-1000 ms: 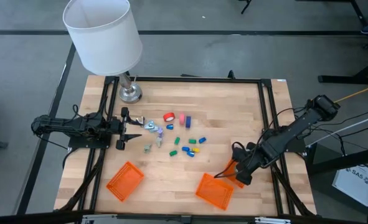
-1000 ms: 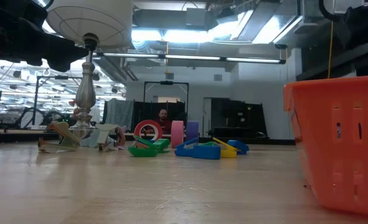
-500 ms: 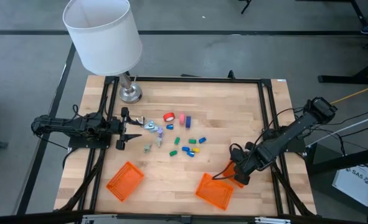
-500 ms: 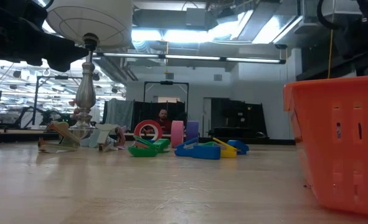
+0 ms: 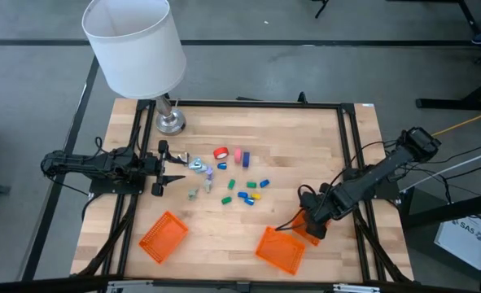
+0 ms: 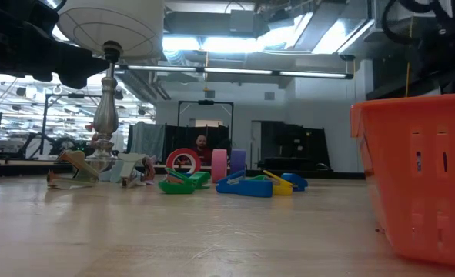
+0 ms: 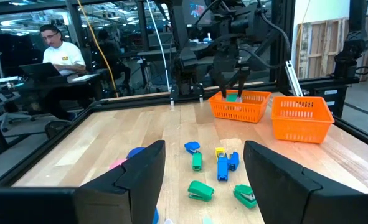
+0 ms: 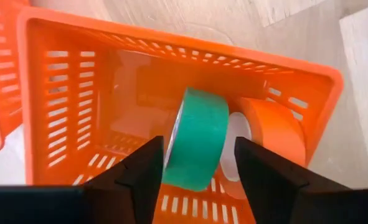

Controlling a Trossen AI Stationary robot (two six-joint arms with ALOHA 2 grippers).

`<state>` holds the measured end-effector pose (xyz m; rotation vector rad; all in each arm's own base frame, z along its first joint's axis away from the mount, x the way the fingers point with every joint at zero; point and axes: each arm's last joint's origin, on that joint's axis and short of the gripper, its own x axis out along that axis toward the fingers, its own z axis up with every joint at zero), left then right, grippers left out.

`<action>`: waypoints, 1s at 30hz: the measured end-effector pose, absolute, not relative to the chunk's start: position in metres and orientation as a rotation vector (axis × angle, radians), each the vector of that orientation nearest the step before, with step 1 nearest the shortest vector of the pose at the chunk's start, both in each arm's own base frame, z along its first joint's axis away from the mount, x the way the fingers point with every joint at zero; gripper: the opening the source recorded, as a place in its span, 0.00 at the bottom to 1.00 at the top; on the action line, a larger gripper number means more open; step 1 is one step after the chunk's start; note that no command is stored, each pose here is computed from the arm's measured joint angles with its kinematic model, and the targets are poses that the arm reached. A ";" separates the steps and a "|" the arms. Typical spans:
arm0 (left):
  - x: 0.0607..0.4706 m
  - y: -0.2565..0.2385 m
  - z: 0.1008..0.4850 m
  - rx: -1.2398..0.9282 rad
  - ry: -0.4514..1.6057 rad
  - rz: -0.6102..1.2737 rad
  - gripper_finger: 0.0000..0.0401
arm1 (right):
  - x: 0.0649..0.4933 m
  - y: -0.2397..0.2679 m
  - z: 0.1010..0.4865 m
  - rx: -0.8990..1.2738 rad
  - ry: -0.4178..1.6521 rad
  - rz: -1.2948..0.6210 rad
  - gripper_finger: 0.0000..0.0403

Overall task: Pick and place Stapler, Stapler remover, tape
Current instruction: Put the green tape into the right orange bin

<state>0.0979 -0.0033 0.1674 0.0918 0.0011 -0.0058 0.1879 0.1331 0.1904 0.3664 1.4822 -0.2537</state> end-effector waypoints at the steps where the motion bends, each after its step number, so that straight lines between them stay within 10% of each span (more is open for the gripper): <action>1: 0.098 -0.003 0.167 0.092 0.001 -0.006 0.54 | 0.190 0.133 0.194 0.364 1.483 -0.253 0.53; 30: 0.098 -0.003 0.167 0.092 0.002 -0.006 0.54 | 0.271 0.062 0.247 -0.184 1.112 -0.006 0.55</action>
